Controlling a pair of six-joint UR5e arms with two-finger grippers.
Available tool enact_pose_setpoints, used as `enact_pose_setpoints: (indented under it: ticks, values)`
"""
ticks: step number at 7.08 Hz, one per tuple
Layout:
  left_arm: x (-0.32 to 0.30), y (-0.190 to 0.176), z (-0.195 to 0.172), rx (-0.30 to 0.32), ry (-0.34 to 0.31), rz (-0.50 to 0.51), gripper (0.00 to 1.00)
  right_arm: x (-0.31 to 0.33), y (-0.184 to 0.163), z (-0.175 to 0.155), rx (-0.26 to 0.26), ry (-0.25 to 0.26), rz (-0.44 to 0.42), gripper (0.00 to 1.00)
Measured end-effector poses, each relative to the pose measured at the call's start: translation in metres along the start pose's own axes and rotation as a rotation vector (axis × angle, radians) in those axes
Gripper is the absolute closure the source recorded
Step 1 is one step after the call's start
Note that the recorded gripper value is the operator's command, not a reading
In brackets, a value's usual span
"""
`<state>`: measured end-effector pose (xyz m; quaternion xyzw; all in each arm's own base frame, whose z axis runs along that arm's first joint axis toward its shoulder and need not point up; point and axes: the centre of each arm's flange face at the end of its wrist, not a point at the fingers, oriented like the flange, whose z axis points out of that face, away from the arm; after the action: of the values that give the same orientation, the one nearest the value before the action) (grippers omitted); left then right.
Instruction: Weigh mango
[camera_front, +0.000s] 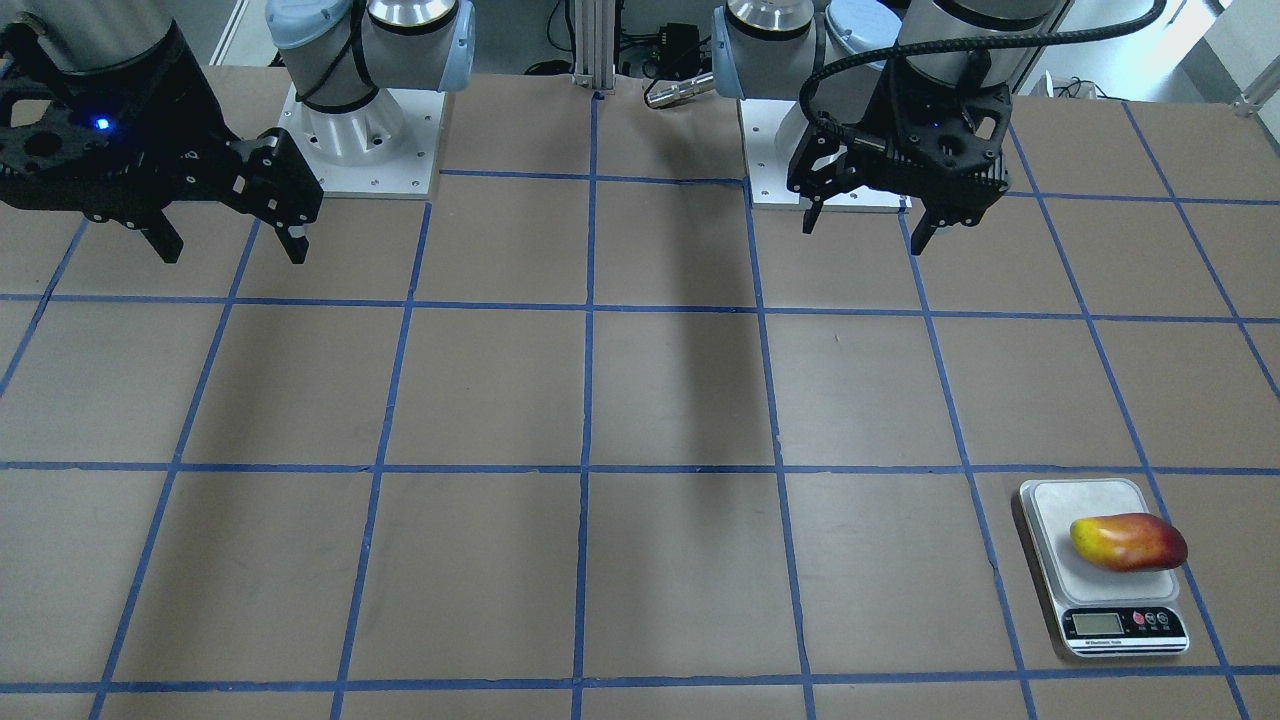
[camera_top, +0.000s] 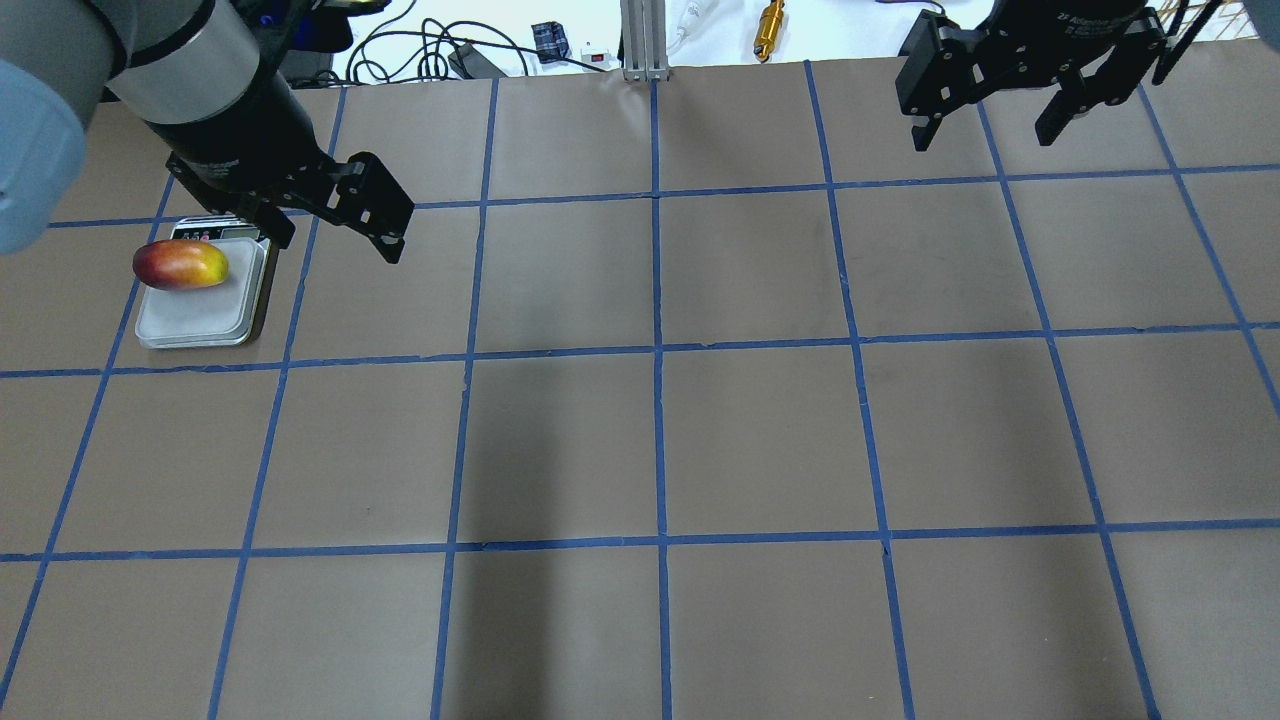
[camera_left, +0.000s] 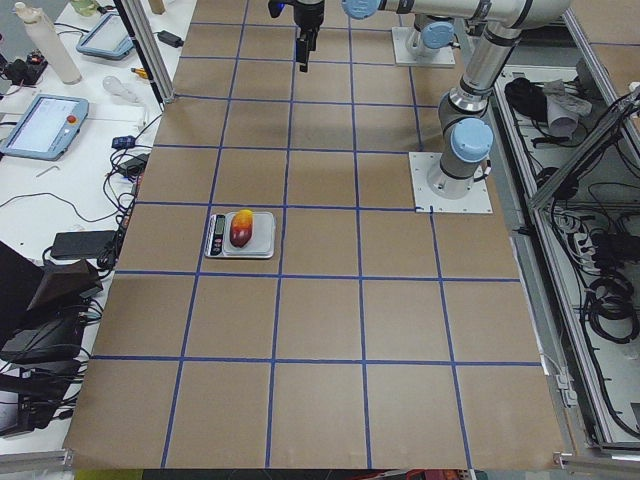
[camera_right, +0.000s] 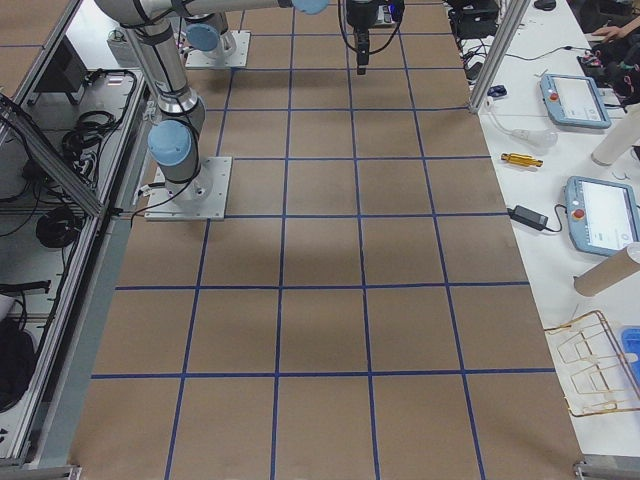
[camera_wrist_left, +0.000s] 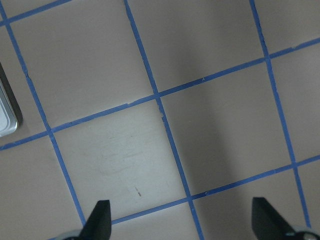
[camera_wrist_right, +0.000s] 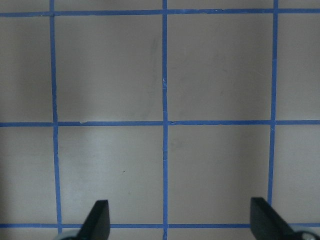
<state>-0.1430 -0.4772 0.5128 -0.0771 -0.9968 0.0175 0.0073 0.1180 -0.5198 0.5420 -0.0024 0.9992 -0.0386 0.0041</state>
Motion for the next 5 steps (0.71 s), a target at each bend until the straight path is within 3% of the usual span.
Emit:
enact_pose_setpoints:
  ticks: [2,5]
  values:
    - [0.003,-0.005,0.0,0.014,-0.001,-0.096,0.0,0.0,0.0,0.0,-0.001,0.001,0.0,0.0]
    - [0.001,-0.025,-0.002,0.029,-0.002,-0.121,0.0,0.0,0.0,0.0,0.0,0.001,0.0,0.0]
